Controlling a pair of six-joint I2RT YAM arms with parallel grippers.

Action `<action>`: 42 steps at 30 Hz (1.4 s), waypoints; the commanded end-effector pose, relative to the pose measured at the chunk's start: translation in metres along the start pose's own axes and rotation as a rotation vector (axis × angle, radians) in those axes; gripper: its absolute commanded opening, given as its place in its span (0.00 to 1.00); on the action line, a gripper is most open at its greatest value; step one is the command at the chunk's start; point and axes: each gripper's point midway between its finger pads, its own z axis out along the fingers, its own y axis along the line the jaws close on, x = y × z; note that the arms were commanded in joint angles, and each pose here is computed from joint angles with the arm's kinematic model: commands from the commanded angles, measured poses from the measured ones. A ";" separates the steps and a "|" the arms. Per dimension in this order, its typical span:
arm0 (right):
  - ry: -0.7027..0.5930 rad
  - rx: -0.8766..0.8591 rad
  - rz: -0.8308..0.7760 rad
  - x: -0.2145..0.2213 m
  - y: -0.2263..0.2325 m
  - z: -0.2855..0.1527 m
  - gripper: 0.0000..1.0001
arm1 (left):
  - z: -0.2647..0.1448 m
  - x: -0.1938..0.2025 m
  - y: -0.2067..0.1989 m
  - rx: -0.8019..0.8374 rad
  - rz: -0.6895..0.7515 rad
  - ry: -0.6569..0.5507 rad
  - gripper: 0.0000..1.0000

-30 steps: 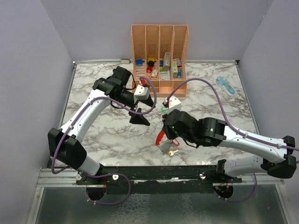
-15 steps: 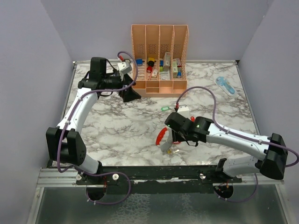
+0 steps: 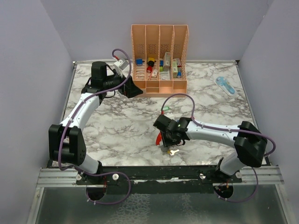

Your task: Put the keys on the keyring

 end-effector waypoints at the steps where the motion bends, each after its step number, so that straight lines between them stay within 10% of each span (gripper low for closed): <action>1: 0.001 -0.048 -0.016 -0.005 0.013 0.002 0.32 | 0.000 -0.016 0.000 -0.010 0.022 -0.045 0.99; 42: 0.092 -0.041 0.022 0.008 -0.004 0.009 0.21 | 0.006 -0.010 -0.001 0.040 0.005 -0.042 0.99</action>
